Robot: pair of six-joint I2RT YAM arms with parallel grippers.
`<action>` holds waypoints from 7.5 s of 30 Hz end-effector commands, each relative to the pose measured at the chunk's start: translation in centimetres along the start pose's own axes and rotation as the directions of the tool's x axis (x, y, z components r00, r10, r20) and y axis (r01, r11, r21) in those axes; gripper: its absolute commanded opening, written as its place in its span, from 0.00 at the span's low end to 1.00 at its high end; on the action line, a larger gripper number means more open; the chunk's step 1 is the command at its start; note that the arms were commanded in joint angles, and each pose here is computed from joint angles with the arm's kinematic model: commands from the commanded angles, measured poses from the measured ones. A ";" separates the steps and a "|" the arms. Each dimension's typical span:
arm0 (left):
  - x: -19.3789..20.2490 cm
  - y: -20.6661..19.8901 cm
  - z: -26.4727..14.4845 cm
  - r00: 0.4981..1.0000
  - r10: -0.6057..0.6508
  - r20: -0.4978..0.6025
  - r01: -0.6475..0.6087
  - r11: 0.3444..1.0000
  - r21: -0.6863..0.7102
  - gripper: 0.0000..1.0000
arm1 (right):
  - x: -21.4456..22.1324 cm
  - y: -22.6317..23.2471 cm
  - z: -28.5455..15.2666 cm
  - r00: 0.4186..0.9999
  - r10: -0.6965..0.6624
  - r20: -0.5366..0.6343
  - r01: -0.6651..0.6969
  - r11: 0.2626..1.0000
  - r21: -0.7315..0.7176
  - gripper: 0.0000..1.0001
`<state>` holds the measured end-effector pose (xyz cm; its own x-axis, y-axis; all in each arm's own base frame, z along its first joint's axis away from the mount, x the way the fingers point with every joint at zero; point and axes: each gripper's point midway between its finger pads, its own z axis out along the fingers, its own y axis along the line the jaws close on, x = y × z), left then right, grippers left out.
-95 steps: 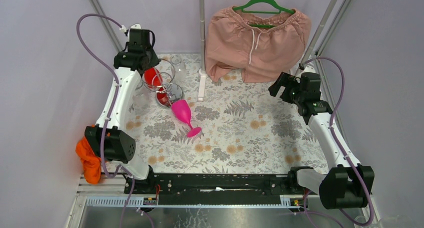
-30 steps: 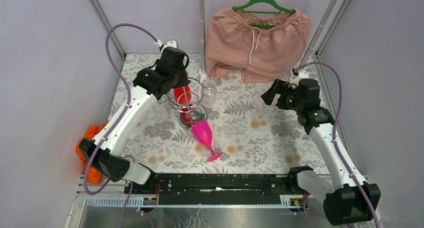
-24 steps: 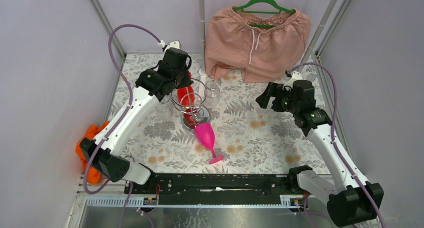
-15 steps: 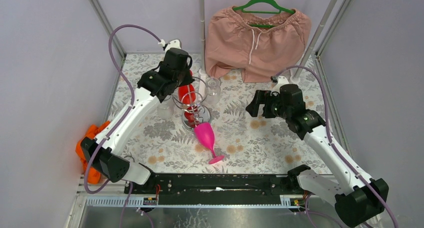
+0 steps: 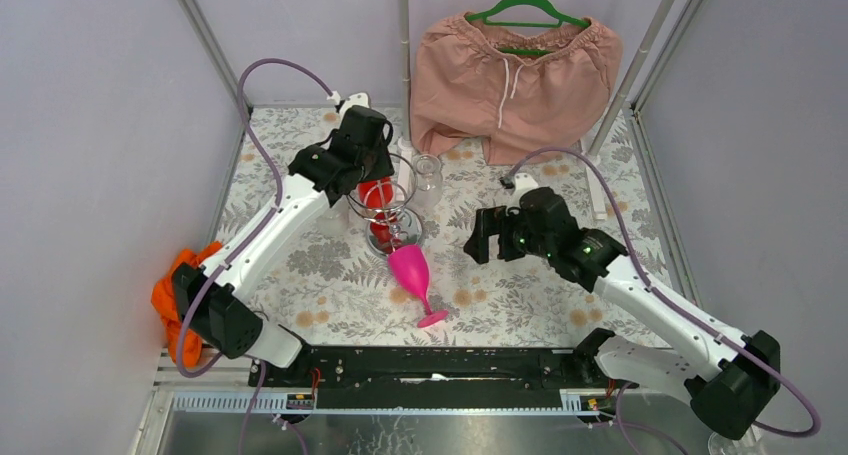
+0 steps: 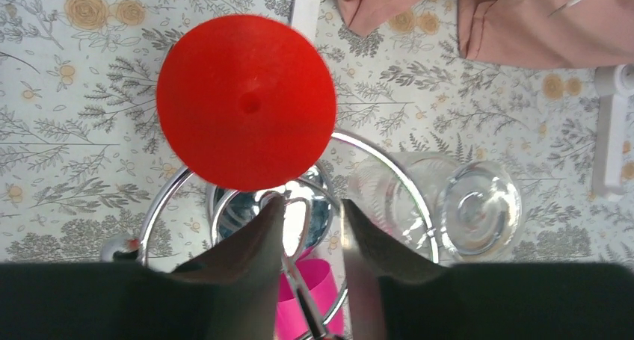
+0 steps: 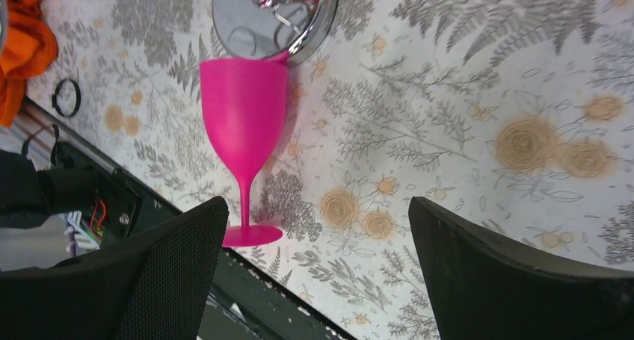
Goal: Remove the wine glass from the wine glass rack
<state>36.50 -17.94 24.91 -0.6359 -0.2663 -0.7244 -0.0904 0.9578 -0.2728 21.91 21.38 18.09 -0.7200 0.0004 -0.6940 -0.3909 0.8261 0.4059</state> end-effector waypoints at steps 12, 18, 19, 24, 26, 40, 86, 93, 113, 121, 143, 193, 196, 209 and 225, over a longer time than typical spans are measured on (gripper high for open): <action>-1.8 2.9 -5.3 0.995 0.020 0.094 -0.013 0.998 -0.068 0.53 | 4.6 5.7 4.0 0.975 -0.179 -0.130 0.183 0.983 0.021 1.00; -4.2 5.1 -9.4 0.977 -0.030 0.212 0.055 0.992 -0.112 0.54 | 6.2 7.5 5.5 0.955 -0.234 -0.183 0.241 0.970 0.018 1.00; -4.4 5.2 -10.1 0.973 -0.045 0.228 0.069 0.993 -0.100 0.53 | 6.5 7.9 5.8 0.951 -0.242 -0.193 0.250 0.968 0.019 1.00; -5.5 5.9 -13.7 0.948 -0.094 0.304 0.112 0.993 -0.042 0.53 | 8.9 9.0 7.8 0.928 -0.270 -0.256 0.283 0.959 0.016 1.00; -5.7 6.3 -14.7 0.940 -0.102 0.325 0.118 0.993 -0.030 0.53 | 9.8 9.0 8.8 0.921 -0.269 -0.281 0.287 0.958 0.024 1.00; -4.5 6.9 -14.6 0.944 -0.086 0.317 0.098 0.995 -0.023 0.55 | 13.3 8.7 12.7 0.883 -0.278 -0.379 0.325 0.944 0.064 0.96; -3.5 0.5 -18.1 0.964 -0.122 0.238 0.025 0.927 0.373 0.55 | 11.6 6.5 2.1 0.955 -0.261 -0.141 0.290 0.922 0.257 0.00; -2.9 -3.9 -22.0 0.984 -0.078 0.160 -0.036 0.793 0.608 0.56 | 8.4 10.4 -3.1 0.918 -0.390 0.065 0.368 0.903 0.221 0.00; 2.6 -7.3 -24.6 0.997 0.080 -0.012 -0.034 0.547 0.837 0.61 | -0.3 12.1 -9.2 0.652 -0.626 0.428 0.391 0.761 0.517 0.00; 3.7 -9.4 -22.9 0.984 0.152 -0.088 0.006 0.475 0.880 0.62 | -0.9 13.3 -9.6 0.612 -0.622 0.488 0.476 0.783 0.401 0.00; 5.3 -9.5 -25.1 0.951 0.234 -0.201 0.091 0.411 0.907 0.57 | -1.9 13.6 -10.1 0.551 -0.680 0.483 0.539 0.732 0.417 0.00; 8.1 -9.6 -25.1 0.928 0.290 -0.234 0.100 0.410 0.906 0.47 | -3.4 15.0 -7.2 0.546 -0.687 0.479 0.554 0.725 0.409 0.00; 8.0 -9.8 -25.7 0.931 0.292 -0.221 0.092 0.398 0.913 0.29 | -3.1 14.8 -6.7 0.550 -0.689 0.472 0.551 0.724 0.414 0.00; 8.2 -9.3 -23.8 0.931 0.268 -0.247 0.086 0.497 0.864 0.00 | -4.3 14.1 -7.9 0.587 -0.637 0.500 0.479 0.771 0.420 0.50; 5.5 -10.7 -18.1 0.957 0.202 -0.210 0.028 0.653 0.757 0.00 | -9.4 8.6 -17.5 0.693 -0.355 0.628 0.257 0.935 0.245 0.71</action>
<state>19.33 -27.25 35.51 -0.7915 -0.0452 -0.6094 0.5016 0.5216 -0.6902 15.06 22.47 35.38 0.0639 -0.1314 -0.9893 -0.4203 0.8956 -0.1461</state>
